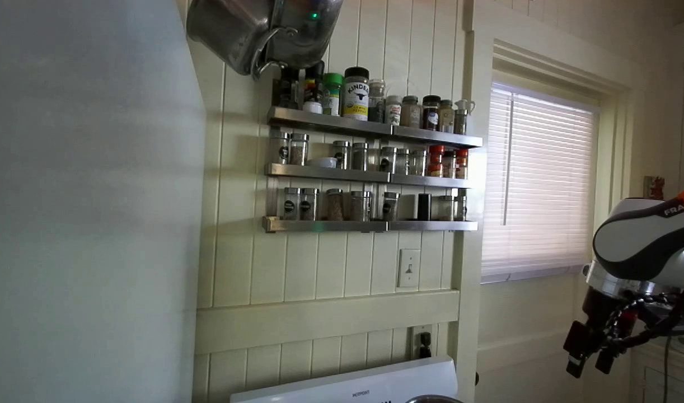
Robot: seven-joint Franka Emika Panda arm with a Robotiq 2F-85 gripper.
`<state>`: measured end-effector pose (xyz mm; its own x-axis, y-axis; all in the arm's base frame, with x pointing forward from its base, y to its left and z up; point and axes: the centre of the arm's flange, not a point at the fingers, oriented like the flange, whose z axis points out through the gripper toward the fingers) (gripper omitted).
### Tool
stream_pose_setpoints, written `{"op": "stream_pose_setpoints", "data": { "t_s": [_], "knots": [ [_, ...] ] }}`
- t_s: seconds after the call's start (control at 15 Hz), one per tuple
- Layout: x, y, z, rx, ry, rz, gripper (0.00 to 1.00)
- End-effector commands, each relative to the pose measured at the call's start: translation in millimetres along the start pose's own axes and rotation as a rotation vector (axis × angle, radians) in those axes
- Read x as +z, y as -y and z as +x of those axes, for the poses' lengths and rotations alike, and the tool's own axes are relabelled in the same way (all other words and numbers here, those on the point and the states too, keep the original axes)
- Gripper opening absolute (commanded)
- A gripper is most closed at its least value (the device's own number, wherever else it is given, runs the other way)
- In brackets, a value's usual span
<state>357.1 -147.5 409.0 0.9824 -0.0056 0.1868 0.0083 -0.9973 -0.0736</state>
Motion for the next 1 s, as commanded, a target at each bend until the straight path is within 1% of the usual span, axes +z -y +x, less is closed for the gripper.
{"op": "stream_pose_setpoints", "data": {
  "t_s": [0.0,0.27,0.33,0.4,0.6,0.73,0.93],
  "knots": [
    [0.0,0.0,0.0,0.000,0.000,0.000,1.00],
    [0.0,0.0,0.0,0.000,0.000,0.000,1.00],
    [0.3,7.4,3.5,-0.011,-0.032,-0.008,1.00],
    [1.0,16.9,6.9,-0.041,-0.045,-0.027,1.00],
    [0.7,60.6,21.1,-0.180,-0.102,-0.102,1.00],
    [-1.1,93.7,27.6,-0.261,-0.150,-0.135,1.00],
    [-6.8,138.1,36.7,-0.337,-0.307,-0.206,1.00]
  ]
}}
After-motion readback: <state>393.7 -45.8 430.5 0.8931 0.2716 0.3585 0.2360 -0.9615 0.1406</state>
